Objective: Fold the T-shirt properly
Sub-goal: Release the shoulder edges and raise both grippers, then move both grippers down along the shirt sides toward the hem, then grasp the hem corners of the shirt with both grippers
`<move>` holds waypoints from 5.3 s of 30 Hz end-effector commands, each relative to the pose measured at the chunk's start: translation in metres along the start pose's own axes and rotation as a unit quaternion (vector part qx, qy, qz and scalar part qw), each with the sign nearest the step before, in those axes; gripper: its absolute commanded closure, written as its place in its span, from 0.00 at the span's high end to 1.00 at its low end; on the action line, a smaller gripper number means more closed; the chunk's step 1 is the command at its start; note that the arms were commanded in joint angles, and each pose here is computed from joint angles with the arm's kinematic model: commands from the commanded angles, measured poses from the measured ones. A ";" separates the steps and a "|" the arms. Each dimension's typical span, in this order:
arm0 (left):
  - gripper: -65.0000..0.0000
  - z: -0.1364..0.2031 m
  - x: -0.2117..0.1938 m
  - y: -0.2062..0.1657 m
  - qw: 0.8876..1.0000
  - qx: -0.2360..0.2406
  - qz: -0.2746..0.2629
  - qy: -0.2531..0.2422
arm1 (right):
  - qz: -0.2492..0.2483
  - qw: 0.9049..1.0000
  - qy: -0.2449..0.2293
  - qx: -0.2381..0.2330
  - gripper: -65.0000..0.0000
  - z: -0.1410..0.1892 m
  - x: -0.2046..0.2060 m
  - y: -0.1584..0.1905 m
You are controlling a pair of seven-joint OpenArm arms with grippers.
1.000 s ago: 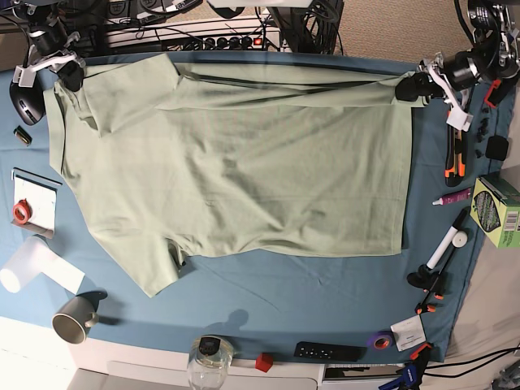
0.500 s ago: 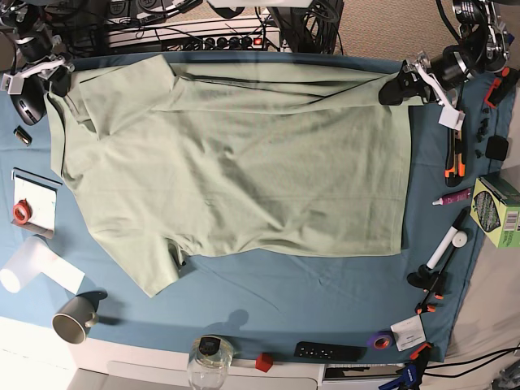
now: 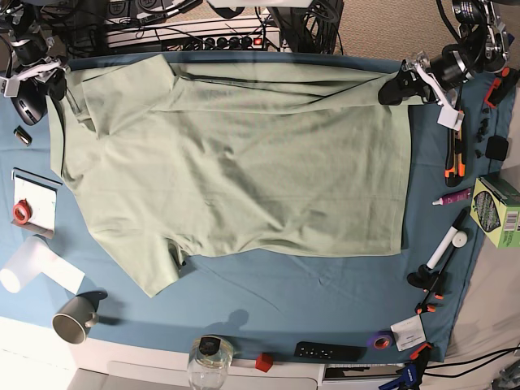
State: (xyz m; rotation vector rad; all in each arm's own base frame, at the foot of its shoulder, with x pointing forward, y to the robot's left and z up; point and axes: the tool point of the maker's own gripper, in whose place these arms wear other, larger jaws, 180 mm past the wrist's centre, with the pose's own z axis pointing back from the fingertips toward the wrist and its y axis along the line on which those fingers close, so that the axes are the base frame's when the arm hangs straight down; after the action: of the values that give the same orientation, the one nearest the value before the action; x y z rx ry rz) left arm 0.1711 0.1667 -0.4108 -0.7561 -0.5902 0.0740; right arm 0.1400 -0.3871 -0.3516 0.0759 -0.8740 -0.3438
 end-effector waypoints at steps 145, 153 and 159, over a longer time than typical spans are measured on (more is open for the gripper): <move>0.00 -0.144 0.238 0.029 0.995 0.061 -0.072 -0.022 | 0.160 0.985 0.041 0.057 0.52 -0.273 0.107 0.150; 0.00 -0.144 0.239 0.029 0.995 0.060 -0.073 -0.025 | 0.187 0.981 0.039 0.046 0.00 -0.274 0.108 0.145; 0.00 -0.143 0.244 0.024 0.994 0.050 -0.086 -0.037 | 0.225 0.973 0.020 0.036 0.00 -0.265 0.124 0.145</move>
State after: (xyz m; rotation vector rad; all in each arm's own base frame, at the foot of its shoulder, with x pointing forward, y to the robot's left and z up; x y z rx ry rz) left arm 0.4480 0.1563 -0.3996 -0.6266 -0.7049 -0.0105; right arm 0.4581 -0.3083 -0.3960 -0.0439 -0.8855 0.0890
